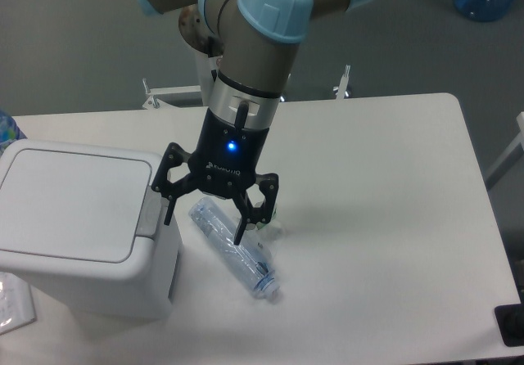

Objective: Open the trash can
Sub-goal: 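Move the gripper over toward the white trash can's lid edge, then lower the gripper fingers onto the lid's raised tab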

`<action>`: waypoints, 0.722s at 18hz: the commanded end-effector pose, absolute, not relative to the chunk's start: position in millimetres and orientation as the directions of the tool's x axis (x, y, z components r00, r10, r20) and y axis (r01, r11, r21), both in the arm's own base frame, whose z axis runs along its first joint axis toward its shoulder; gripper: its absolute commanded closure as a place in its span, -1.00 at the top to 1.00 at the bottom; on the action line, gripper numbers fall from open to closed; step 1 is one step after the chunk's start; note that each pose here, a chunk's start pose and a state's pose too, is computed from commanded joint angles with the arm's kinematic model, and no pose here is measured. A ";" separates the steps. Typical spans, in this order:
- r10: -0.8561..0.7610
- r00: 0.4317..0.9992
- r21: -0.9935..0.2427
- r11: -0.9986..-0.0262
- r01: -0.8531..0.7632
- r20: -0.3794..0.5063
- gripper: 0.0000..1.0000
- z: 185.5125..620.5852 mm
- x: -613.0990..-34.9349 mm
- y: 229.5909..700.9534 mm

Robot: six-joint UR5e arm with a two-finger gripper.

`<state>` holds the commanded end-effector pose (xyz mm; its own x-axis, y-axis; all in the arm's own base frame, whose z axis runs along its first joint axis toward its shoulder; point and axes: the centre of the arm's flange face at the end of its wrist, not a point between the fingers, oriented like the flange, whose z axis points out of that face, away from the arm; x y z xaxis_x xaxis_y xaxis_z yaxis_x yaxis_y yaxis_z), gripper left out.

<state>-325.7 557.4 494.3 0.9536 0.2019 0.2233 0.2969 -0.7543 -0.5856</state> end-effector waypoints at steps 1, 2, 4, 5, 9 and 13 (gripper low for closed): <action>0.203 0.954 -0.587 -0.753 0.297 0.222 1.00 495.2 -326.1 556.6; 0.203 0.953 -0.588 -0.752 0.299 0.224 1.00 496.4 -324.4 556.3; 0.200 0.953 -0.588 -0.752 0.299 0.229 1.00 498.8 -317.4 556.4; 0.216 0.945 -0.576 -0.752 0.320 0.244 1.00 496.1 -312.8 559.2; 0.232 0.935 -0.552 -0.758 0.347 0.268 1.00 484.8 -305.4 562.0; 0.225 0.938 -0.550 -0.764 0.337 0.263 1.00 477.7 -303.7 560.2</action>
<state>-303.7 560.2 477.7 0.9382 0.2251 0.2630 0.3375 -0.7638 -0.5502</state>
